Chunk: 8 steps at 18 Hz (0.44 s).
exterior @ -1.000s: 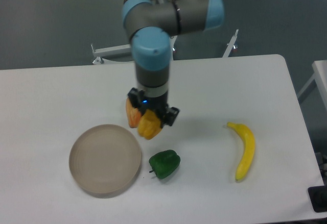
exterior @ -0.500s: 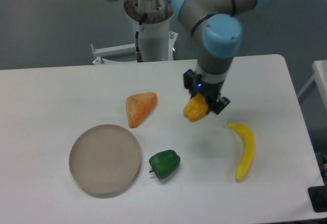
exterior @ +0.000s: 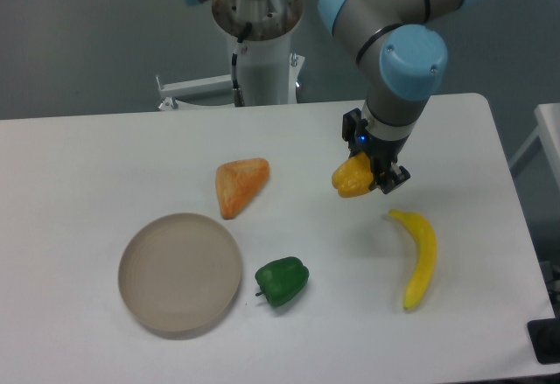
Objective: Pick up the yellow pepper from the plate
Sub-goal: 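Lift the yellow pepper off the plate and carry it up toward the banana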
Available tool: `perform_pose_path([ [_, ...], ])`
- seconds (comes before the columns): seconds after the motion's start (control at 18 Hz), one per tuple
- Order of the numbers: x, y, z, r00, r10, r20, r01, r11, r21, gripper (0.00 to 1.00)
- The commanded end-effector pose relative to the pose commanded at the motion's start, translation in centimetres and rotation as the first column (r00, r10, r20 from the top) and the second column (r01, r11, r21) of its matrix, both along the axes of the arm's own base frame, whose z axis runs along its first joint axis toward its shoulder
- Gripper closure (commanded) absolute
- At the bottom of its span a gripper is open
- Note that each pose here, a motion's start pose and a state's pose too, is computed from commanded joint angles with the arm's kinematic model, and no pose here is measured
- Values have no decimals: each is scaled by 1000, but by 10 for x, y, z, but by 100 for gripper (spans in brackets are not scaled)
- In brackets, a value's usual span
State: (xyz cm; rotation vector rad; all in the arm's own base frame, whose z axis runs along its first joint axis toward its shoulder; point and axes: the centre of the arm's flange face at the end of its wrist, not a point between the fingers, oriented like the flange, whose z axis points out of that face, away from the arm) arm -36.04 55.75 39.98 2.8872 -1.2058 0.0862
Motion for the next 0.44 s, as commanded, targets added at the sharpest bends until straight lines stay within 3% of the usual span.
perform_pose_path([
  [0.44, 1, -1, -3, 1000, 0, 6, 0, 1000, -4, 79],
])
